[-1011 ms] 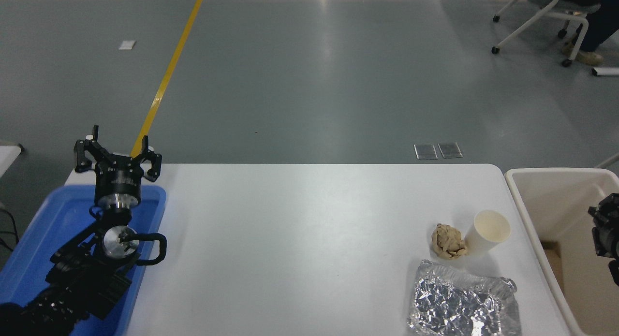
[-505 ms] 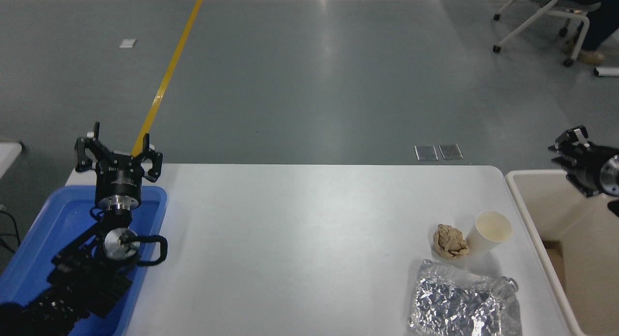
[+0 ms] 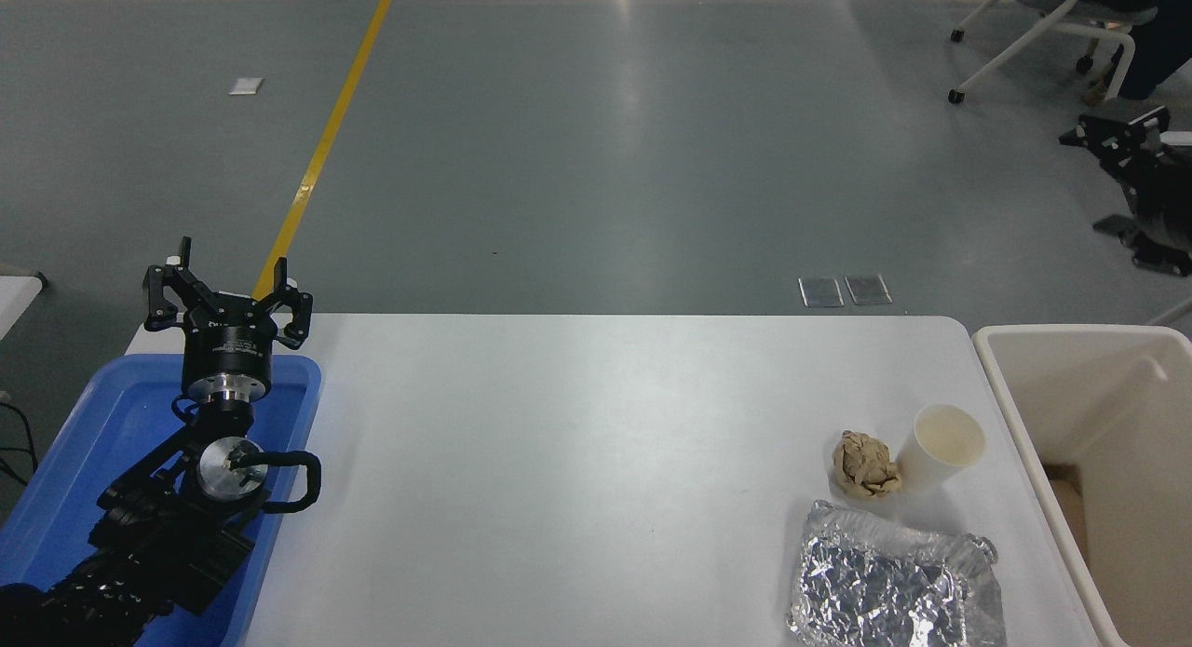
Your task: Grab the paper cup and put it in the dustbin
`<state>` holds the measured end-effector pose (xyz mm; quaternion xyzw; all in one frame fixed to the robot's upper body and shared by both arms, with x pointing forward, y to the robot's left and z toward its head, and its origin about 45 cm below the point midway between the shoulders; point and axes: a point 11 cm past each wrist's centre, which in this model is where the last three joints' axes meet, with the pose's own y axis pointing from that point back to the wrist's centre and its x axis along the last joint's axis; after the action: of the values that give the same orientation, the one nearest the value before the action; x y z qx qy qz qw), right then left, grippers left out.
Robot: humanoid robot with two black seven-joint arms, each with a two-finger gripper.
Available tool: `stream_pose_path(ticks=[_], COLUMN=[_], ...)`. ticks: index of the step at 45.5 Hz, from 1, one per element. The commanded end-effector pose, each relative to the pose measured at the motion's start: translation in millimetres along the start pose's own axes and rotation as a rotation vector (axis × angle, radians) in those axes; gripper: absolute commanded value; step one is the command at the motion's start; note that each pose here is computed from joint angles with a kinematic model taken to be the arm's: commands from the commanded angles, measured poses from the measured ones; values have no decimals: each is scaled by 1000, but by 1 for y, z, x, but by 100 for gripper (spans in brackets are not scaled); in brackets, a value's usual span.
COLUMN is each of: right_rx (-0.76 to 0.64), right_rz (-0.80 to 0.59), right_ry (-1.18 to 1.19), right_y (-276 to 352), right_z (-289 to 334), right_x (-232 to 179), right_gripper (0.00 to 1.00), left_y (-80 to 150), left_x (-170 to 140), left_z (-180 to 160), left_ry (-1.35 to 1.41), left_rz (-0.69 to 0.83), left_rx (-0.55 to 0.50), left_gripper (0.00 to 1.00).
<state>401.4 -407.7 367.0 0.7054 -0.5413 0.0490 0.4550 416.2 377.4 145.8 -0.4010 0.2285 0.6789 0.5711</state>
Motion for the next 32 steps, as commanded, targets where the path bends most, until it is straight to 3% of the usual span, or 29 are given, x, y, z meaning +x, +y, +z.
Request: stream_pose_path(ticks=[1, 7, 18, 25, 32], right_rx=[-22, 2, -84, -81, -63], right_rz=[-187, -291, -280, -433, -495], right_ry=[172, 183, 244, 257, 295], right_y=[18, 35, 45, 58, 70], right_z=[-18, -35, -28, -30, -31], right_x=[-19, -28, -19, -45, -58], right_gripper=[100, 100, 100, 100, 100], left_y=[0, 0, 0, 0, 0], left_x=[0, -1, -1, -1, -1], left_z=[0, 0, -1, 0, 0], left_ry=[0, 1, 0, 1, 1], left_rz=[-1, -2, -3, -2, -2], left_rx=[1, 1, 3, 2, 2], left_gripper=[99, 99, 99, 99, 99])
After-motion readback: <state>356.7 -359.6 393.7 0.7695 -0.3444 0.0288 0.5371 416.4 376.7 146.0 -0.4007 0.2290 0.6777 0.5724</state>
